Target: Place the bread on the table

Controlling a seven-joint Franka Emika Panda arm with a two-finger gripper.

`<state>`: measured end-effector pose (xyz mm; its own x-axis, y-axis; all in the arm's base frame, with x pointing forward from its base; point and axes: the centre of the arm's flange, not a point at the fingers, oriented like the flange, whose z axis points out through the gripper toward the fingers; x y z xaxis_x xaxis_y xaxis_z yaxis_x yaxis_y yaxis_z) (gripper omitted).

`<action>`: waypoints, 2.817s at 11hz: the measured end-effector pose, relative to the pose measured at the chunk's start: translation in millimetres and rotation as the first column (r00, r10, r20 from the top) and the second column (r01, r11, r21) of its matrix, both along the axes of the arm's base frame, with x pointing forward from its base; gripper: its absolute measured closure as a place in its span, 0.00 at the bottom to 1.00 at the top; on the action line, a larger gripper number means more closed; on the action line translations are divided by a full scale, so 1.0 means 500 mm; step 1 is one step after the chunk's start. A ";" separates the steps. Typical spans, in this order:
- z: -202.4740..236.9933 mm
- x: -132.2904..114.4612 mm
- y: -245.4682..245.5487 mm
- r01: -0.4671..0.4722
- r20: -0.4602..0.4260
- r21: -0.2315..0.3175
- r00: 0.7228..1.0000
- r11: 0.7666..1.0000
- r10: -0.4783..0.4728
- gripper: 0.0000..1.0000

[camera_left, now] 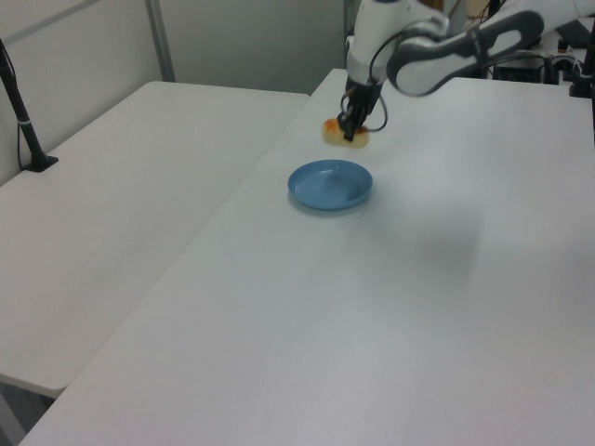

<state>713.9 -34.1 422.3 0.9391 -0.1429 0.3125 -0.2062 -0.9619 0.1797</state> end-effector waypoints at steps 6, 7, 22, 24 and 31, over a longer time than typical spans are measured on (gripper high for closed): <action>0.082 -0.186 -0.409 -0.257 -0.166 0.060 0.950 0.965 0.264 0.69; 0.057 -0.218 -0.470 -0.288 -0.186 0.084 0.936 0.954 0.299 0.68; -0.148 -0.279 -0.622 -0.367 -0.199 0.160 0.897 0.916 0.394 0.00; -0.061 -0.304 -0.621 -0.243 -0.197 0.215 0.938 0.946 0.286 0.00; 0.350 -0.340 -0.435 0.313 -0.086 0.337 0.949 0.888 -0.302 0.00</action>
<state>543.8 -251.6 597.3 0.8389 -0.5191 0.1636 -0.5015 -0.8541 -0.1382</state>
